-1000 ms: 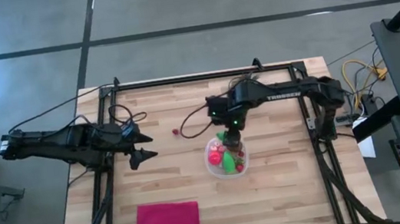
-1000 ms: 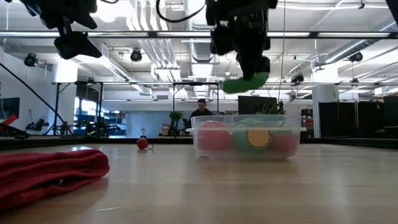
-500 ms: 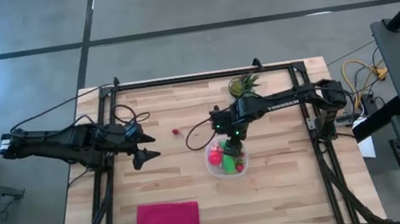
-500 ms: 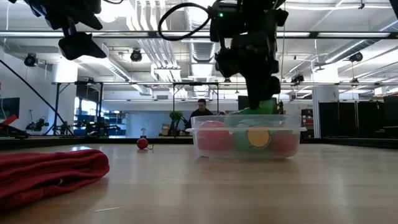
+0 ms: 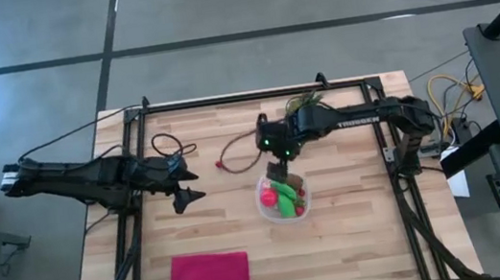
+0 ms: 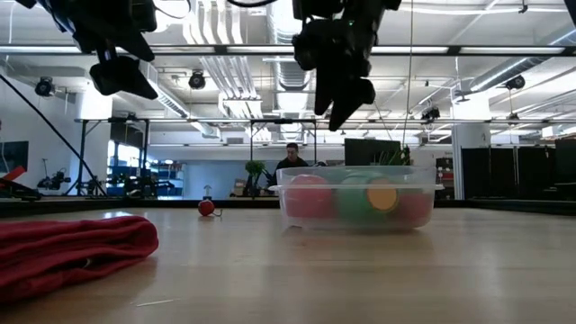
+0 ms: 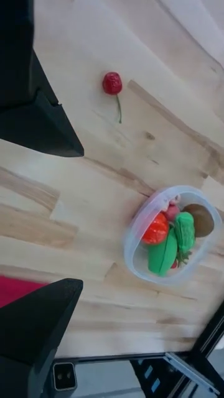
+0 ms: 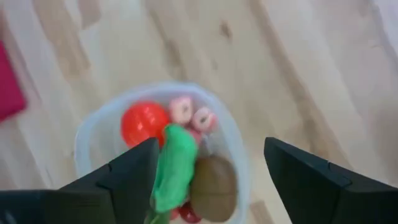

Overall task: Pick and placing Produce into tupperware
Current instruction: Put the cherry into the transparent container

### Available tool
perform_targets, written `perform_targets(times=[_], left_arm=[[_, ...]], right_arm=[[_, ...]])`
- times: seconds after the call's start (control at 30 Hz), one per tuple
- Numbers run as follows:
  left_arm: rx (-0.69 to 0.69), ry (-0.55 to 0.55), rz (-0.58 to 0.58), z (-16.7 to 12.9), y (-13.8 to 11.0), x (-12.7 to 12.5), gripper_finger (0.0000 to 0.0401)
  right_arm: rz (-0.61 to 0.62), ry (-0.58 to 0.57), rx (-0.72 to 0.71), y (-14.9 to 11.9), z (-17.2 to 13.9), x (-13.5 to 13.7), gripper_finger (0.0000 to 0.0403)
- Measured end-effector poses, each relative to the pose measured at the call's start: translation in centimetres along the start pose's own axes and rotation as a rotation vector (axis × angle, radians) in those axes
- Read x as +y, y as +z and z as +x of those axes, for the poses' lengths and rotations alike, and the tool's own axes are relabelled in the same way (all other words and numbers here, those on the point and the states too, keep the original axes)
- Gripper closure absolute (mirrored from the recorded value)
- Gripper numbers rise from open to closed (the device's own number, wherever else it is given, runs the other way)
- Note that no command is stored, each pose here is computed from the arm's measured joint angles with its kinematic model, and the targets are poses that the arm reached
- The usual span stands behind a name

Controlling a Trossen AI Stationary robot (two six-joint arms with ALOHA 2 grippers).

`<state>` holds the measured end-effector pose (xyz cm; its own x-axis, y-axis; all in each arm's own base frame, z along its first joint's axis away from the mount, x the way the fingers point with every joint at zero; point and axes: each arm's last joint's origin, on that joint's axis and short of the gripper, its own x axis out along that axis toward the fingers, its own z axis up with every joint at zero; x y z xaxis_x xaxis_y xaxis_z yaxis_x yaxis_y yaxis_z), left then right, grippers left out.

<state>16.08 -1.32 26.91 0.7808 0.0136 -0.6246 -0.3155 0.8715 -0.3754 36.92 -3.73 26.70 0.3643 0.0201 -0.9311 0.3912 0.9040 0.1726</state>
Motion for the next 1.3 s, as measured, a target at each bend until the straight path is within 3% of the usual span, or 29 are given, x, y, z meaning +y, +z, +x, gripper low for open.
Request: perform_targets(times=[0.3, 0.63, 1.3], left_arm=[[0.014, 0.001, -0.013, 1.1, 0.2, -0.3, 0.0079], [-0.039, -0.043, -0.001, 3.7, 1.3, -1.3, 0.0079], [-0.103, 0.023, -0.022, 2.1, 1.5, -0.4, 0.0079]], right_arm=[[0.043, -0.013, -0.064, 2.0, -1.6, -2.6, 0.0137], [0.017, -0.041, -0.177, 3.8, -4.3, -3.2, 0.0146], [0.032, -0.113, -0.181, 4.2, -4.9, -5.2, 0.0156]])
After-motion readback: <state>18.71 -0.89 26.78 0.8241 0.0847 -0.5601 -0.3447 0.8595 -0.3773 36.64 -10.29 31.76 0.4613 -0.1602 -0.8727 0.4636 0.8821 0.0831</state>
